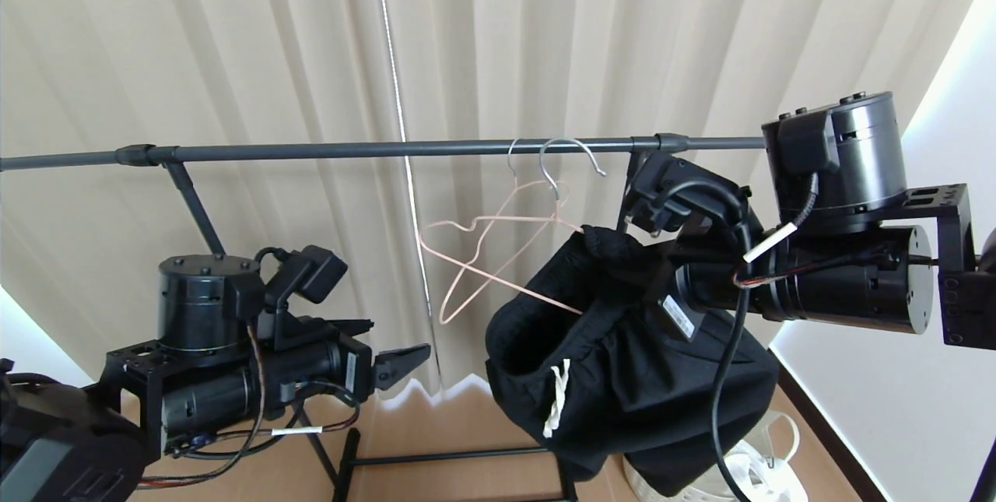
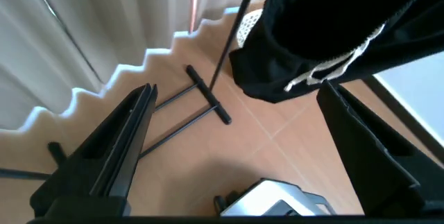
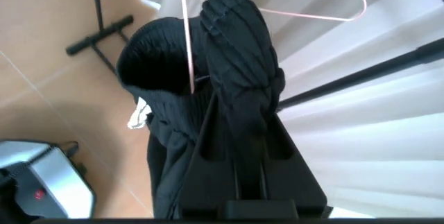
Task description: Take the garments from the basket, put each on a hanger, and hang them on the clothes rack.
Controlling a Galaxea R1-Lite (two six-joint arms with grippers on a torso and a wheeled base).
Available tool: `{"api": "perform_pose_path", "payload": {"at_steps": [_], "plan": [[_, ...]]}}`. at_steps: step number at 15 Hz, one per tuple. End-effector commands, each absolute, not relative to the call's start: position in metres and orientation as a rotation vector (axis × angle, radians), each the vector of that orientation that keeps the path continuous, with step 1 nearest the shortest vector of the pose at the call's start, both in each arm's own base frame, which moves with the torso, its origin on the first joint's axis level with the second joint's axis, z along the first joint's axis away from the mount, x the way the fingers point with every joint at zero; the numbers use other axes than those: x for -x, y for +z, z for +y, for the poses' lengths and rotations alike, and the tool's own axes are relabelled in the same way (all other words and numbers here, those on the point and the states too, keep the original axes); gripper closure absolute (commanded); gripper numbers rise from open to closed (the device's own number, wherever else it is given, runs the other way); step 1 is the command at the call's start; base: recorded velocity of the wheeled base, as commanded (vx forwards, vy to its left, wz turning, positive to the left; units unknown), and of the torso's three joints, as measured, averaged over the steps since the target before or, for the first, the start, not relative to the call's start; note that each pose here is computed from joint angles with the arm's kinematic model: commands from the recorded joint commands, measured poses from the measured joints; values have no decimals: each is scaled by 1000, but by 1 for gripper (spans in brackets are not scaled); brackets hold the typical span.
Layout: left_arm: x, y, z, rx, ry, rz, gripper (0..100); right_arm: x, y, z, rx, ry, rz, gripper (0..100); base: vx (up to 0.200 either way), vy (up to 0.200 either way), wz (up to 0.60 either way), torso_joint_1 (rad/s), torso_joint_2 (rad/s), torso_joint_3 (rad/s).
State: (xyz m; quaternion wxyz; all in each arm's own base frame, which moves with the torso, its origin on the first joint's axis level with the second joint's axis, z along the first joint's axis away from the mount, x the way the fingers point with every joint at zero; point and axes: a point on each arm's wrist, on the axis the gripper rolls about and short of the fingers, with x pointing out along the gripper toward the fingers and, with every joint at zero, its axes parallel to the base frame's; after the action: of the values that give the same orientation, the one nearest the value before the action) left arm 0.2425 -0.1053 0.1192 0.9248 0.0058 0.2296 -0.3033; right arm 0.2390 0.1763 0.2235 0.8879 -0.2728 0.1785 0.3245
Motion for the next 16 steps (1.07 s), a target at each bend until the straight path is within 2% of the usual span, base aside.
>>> {"api": "perform_pose_path", "payload": {"at_steps": [1, 6, 12, 16], "plan": [[-235, 125, -129, -62, -623, 446, 0, -236, 227, 181, 530, 680, 337, 100, 0, 0, 0, 0, 0, 0], [-242, 99, -156, -139, -517, 509, 0, -228, 232, 191, 456, 703, 310, 100, 0, 0, 0, 0, 0, 0], [-249, 94, -165, -93, -487, 527, 0, -223, 239, 193, 434, 719, 283, 100, 0, 0, 0, 0, 0, 0], [-250, 90, -168, -99, -490, 540, 0, -220, 246, 192, 401, 715, 240, 100, 0, 0, 0, 0, 0, 0]]}}
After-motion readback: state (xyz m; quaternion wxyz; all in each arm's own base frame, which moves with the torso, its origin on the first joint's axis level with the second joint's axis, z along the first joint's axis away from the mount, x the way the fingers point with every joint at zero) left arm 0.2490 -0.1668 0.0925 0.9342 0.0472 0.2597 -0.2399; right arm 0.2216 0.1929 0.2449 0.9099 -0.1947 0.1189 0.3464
